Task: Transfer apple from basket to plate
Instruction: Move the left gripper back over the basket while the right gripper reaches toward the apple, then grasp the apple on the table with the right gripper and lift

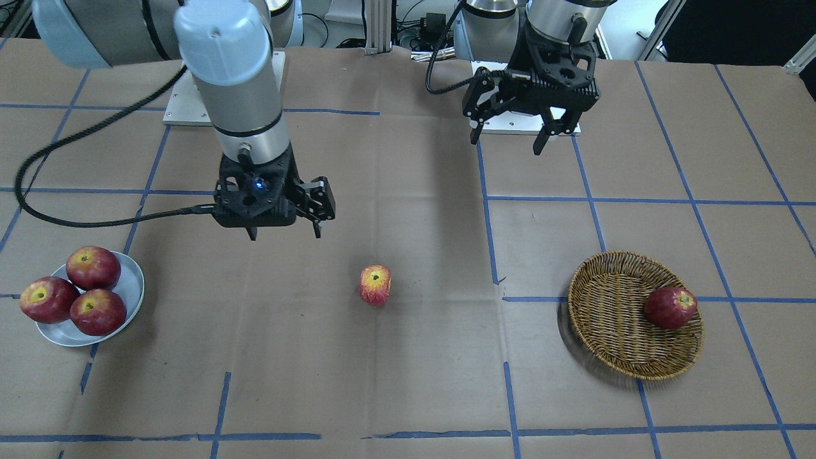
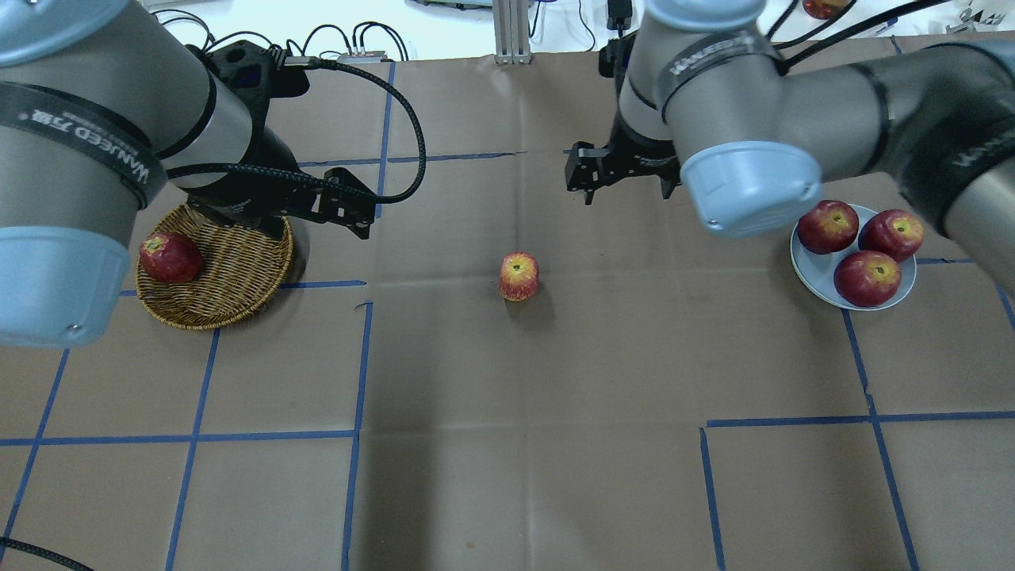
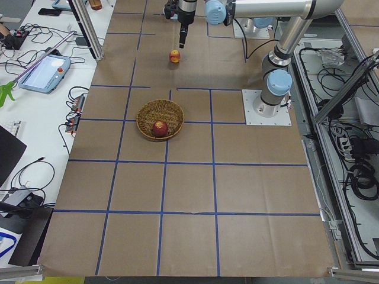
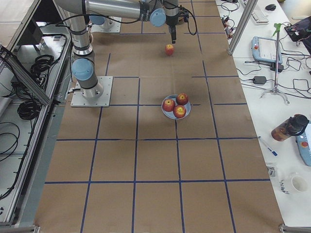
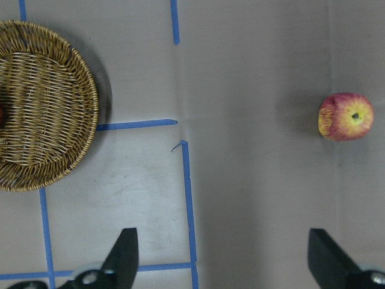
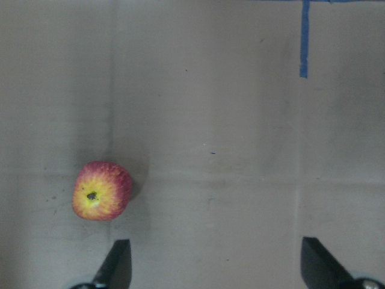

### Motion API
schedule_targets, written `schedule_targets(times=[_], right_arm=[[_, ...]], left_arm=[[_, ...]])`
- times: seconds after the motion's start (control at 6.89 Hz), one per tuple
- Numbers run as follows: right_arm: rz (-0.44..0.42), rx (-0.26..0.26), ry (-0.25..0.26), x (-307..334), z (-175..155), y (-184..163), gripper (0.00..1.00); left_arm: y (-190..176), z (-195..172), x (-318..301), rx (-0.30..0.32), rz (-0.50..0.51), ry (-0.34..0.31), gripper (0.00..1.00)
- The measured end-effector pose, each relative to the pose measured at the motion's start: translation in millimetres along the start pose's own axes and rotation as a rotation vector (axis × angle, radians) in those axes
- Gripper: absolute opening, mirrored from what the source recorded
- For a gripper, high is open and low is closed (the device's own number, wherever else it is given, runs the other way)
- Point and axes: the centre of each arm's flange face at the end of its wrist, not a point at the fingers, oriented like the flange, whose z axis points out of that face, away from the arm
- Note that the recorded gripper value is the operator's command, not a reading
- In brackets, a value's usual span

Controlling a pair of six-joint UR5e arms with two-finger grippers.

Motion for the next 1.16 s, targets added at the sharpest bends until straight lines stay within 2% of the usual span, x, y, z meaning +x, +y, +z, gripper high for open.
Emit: schedule_targets(times=[0.15, 0.29, 0.58, 0.87, 1.02, 1.16], right_arm=[[0.008, 0.012, 0.000, -29.7, 28.6, -0.5, 1.00], [0.013, 0.024, 0.009, -53.4, 60.3, -1.0, 1.00], [0.023, 0.036, 0.013, -84.7, 123.4, -0.4, 1.00], [0.010, 0.022, 0.021, -102.2, 163.8, 8.8, 1.00], [0.003, 0.005, 0.028, -103.9, 175.6, 15.1, 0.95], [-0.004, -0.015, 0.036, -102.4, 186.0, 22.9, 0.78]], left_arm=[[1.7, -1.5, 0.7, 0.003, -0.008, 0.058, 0.99], [4.4, 0.1, -7.1, -0.016, -0.023, 0.047, 0.99], [12.9, 11.7, -23.2, -0.118, -0.056, -0.016, 0.99], [12.9, 11.7, -36.5, -0.142, -0.065, -0.067, 0.99], [8.3, 9.5, -45.5, -0.143, -0.064, -0.108, 0.99], [2.9, 7.8, -50.6, -0.143, -0.062, -0.131, 0.99]])
